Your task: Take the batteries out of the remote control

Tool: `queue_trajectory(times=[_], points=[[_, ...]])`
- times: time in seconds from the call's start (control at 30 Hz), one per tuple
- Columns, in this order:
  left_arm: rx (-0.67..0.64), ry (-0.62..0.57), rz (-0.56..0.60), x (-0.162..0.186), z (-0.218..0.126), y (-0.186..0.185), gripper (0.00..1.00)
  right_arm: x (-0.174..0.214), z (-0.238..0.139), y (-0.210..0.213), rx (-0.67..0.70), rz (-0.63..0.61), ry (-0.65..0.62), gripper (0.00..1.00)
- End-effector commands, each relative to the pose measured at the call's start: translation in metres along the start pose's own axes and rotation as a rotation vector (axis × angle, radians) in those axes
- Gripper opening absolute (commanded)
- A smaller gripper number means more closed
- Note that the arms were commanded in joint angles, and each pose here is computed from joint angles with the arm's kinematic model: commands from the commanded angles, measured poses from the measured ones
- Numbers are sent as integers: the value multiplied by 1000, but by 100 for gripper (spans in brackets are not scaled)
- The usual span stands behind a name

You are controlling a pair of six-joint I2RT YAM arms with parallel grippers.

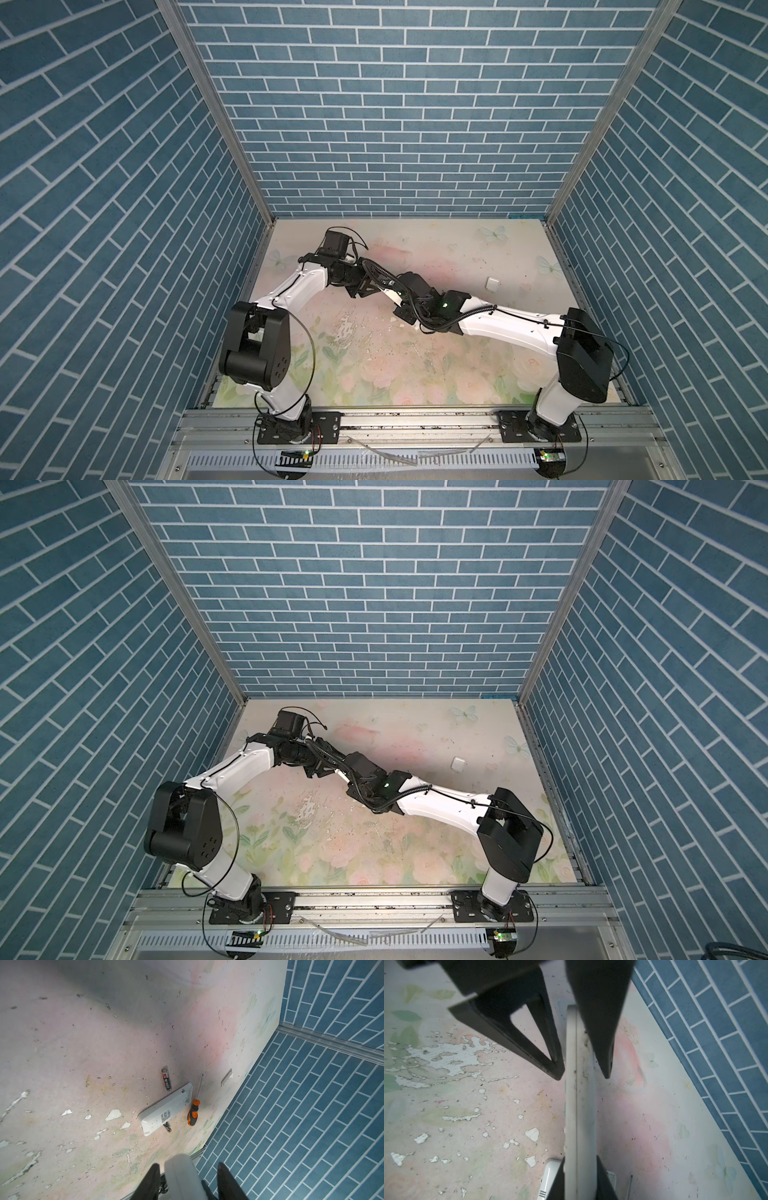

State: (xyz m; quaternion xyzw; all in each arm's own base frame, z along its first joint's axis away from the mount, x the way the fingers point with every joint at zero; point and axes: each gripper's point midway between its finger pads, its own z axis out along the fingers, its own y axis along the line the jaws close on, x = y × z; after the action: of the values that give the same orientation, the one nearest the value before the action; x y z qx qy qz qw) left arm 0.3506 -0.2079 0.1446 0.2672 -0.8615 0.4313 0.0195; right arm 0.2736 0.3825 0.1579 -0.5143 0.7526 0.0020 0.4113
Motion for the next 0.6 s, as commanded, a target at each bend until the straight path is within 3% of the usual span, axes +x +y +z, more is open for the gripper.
queue_trajectory(times=[0.0,0.57], points=[[-22,25,-28,1,6,12,41,-38,-7,-17,78,-39,-86,0],[-5,37,-35,-4,5,9,11,-36,1,-18,145,-102,-69,0]])
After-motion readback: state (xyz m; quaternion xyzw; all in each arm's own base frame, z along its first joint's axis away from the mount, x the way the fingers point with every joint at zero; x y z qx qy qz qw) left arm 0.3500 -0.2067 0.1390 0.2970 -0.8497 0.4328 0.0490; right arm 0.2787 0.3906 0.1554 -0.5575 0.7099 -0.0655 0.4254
